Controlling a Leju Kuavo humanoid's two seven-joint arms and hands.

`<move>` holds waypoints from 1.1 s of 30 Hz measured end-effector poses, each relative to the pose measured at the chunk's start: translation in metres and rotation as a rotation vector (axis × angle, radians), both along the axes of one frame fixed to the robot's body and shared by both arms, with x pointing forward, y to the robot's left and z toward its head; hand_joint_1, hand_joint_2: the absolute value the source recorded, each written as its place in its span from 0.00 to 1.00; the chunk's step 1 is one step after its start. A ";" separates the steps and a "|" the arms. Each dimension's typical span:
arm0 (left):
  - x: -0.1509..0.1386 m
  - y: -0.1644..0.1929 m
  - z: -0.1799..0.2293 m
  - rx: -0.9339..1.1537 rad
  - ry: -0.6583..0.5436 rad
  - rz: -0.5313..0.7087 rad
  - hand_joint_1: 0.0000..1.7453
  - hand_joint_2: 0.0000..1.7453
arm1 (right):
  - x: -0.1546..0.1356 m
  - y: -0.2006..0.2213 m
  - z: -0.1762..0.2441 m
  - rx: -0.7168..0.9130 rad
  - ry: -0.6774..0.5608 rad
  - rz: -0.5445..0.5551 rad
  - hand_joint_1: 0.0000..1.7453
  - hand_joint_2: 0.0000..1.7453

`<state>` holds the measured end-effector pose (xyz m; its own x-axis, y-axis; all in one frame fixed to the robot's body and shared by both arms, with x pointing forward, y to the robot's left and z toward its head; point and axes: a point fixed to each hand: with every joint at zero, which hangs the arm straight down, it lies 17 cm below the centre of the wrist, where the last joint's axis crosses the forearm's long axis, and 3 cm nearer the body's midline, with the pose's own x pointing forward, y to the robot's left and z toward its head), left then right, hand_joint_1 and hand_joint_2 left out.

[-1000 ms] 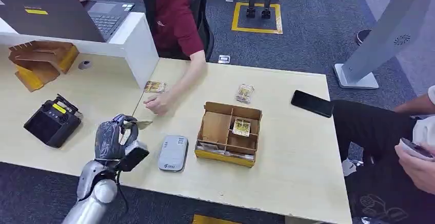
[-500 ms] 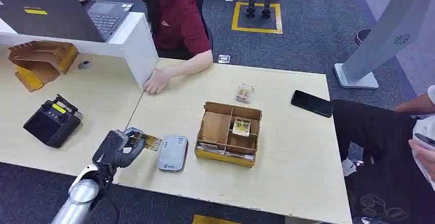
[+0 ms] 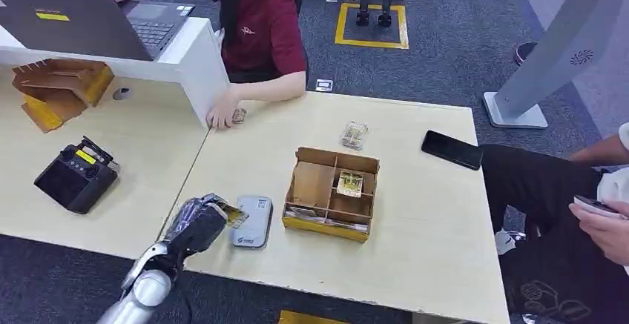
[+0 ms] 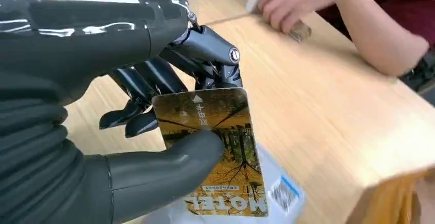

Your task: Pass the card to the sensor for recognition and then transmit it.

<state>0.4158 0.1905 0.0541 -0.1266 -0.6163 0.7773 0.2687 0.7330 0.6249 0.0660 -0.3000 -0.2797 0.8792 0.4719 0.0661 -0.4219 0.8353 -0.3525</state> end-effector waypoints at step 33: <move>0.009 -0.049 -0.003 0.230 -0.124 0.130 1.00 1.00 | 0.000 0.007 0.000 0.000 0.004 0.025 0.00 0.00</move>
<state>0.4250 0.1412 0.0514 -0.1206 -0.7920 0.5984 0.0928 0.5912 0.8012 0.0657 -0.2930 -0.2796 0.8672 0.4941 0.0624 -0.4443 0.8242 -0.3512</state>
